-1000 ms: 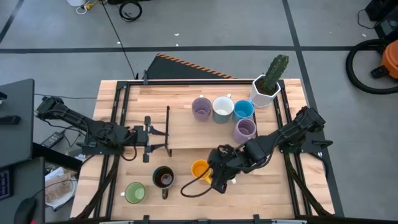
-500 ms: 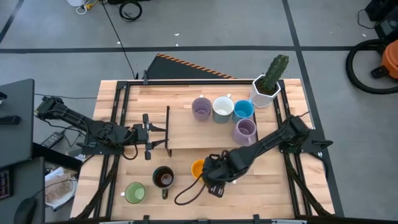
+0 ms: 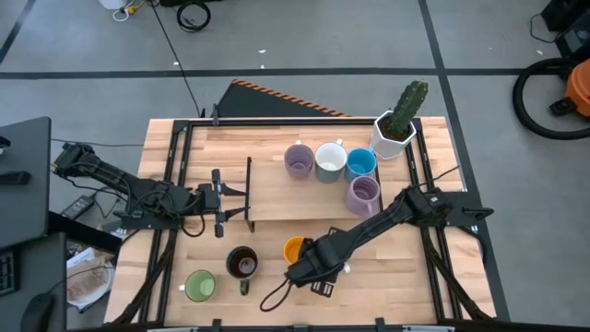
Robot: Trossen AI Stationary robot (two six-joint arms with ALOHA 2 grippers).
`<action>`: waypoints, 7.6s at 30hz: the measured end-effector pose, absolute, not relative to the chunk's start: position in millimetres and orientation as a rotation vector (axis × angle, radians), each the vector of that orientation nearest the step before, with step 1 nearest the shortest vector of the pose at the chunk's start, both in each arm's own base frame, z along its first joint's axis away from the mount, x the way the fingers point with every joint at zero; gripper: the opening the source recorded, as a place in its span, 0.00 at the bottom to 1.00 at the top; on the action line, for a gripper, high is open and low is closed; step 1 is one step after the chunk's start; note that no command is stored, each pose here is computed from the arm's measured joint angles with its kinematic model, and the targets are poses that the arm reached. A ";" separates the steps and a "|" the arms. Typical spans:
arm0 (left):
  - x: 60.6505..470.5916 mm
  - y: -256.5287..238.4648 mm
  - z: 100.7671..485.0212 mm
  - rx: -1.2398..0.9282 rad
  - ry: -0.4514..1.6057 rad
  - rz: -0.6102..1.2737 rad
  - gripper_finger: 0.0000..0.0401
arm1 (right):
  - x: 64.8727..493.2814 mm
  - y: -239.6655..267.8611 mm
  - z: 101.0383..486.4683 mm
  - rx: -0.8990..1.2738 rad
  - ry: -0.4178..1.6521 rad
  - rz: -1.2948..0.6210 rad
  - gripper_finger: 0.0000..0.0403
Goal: Place coffee mugs
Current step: Put the dark blue cup on the shelf aligned with the dark green cup
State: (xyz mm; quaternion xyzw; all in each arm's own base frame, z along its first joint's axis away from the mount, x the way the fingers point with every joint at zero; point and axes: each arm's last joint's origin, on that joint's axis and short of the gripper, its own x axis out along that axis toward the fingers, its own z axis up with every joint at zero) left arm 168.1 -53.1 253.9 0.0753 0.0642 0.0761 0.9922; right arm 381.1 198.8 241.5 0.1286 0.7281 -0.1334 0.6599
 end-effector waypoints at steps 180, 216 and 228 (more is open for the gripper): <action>353.0 -58.9 228.2 0.141 0.227 0.200 0.45 | 331.8 99.6 419.1 0.366 1.100 -0.269 0.29; 356.6 -45.8 237.9 0.212 0.143 0.235 0.45 | 328.0 125.3 400.5 0.381 1.162 -0.301 0.29; 357.7 -40.1 241.3 0.229 0.112 0.250 0.45 | 325.1 138.3 387.8 0.355 1.201 -0.316 0.29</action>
